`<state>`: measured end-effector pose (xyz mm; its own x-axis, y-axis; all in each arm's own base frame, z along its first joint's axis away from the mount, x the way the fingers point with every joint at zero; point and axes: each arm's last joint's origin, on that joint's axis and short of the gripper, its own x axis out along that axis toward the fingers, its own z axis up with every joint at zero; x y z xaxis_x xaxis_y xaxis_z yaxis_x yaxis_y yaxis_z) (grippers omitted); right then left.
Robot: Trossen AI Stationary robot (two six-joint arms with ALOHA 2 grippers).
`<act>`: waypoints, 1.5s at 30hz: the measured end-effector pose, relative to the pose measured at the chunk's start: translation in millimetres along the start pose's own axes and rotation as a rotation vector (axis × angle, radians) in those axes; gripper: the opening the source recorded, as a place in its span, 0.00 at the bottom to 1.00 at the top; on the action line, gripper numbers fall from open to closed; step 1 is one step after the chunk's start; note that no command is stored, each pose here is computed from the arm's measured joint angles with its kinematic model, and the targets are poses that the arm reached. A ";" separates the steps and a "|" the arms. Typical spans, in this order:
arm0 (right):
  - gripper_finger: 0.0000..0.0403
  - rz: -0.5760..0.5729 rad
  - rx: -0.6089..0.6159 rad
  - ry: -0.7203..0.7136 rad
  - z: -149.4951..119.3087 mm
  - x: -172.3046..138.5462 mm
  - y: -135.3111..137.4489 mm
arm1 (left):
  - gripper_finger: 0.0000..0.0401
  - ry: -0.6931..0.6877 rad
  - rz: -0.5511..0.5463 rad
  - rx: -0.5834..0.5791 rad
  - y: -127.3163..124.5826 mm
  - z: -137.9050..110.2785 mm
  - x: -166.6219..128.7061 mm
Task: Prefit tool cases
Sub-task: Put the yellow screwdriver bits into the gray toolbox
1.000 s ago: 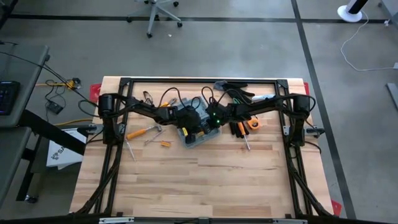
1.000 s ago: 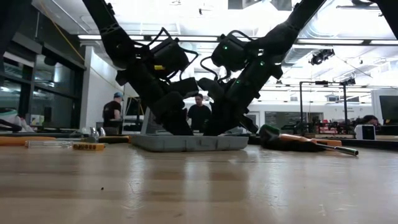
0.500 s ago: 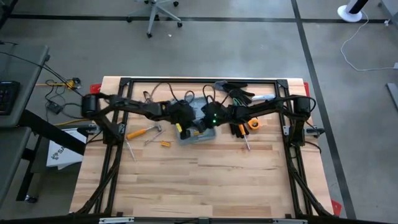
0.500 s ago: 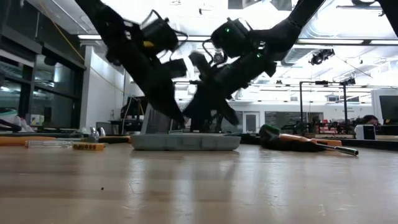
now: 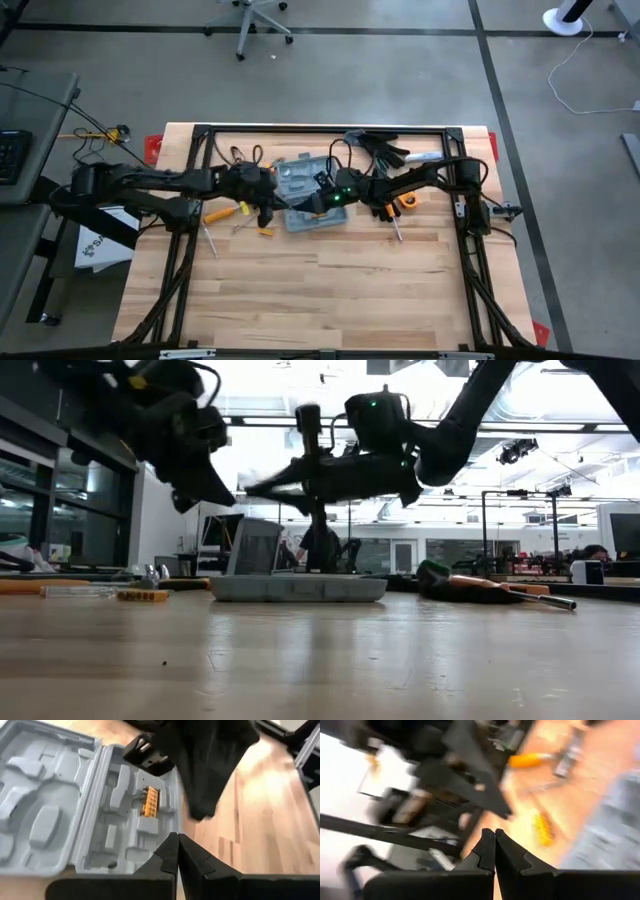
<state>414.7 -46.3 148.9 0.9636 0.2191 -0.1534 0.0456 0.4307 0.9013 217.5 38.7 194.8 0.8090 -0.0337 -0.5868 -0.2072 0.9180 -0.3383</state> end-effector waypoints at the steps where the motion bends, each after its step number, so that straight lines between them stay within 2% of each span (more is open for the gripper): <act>1: 0.00 0.037 -0.010 -0.018 1.9 -0.1 3.7 | 0.00 -0.008 -0.002 -0.012 0.0 -1.5 -2.0; 4: 0.00 0.117 -0.040 -0.054 6.5 -1.0 13.6 | 0.00 -0.015 0.001 -0.041 1.0 -6.5 -5.1; 6: 0.00 0.090 -0.037 -0.039 3.8 0.0 10.6 | 0.00 -0.016 0.008 -0.047 1.5 -8.3 -5.3; 10: 0.00 -0.018 0.017 0.016 -13.0 9.3 -22.3 | 0.00 -0.015 0.022 -0.042 2.0 -8.6 -4.5; 13: 0.00 0.019 0.102 0.028 -16.8 13.1 -37.7 | 0.00 -0.021 0.047 -0.032 2.8 -8.7 -4.5; 16: 0.00 0.073 0.111 -0.019 -11.6 11.2 -32.7 | 0.00 -0.022 0.055 -0.033 3.1 -8.7 -4.5; 21: 0.00 0.187 0.000 -0.087 5.0 8.6 3.5 | 0.00 -0.019 0.055 -0.033 3.2 -8.9 -4.5; 23: 0.00 0.140 -0.003 -0.072 3.2 12.2 -3.7 | 0.00 -0.019 0.055 -0.033 3.2 -8.9 -4.5; 26: 0.00 -0.032 0.054 0.005 -7.2 21.2 -31.9 | 0.00 -0.019 0.056 -0.033 3.2 -8.9 -4.5; 29: 0.00 -0.008 0.089 0.019 -10.9 25.9 -41.1 | 0.00 -0.019 0.056 -0.033 3.2 -8.9 -4.4; 33: 0.00 0.058 0.073 -0.001 -5.2 22.7 -29.5 | 0.00 -0.018 0.057 -0.033 3.2 -8.9 -4.5; 36: 0.00 0.118 -0.005 -0.027 9.0 14.8 -0.7 | 0.00 -0.019 0.058 -0.032 3.3 -8.9 -4.5; 38: 0.00 0.110 -0.042 -0.042 16.8 10.5 9.4 | 0.00 -0.020 0.065 -0.028 3.5 -8.8 -4.4; 41: 0.00 0.046 -0.044 -0.029 18.2 9.2 0.1 | 0.00 -0.022 0.073 -0.025 3.7 -8.8 -4.4; 45: 0.00 0.067 -0.078 -0.026 19.8 8.7 4.4 | 0.00 -0.023 0.075 -0.025 3.8 -8.8 -4.4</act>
<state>428.5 -59.8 159.5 0.9704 0.2267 -0.0826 -0.0384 0.4829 0.8748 208.3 38.8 189.6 0.8031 0.0438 -0.5943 -0.2806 0.9076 -0.3123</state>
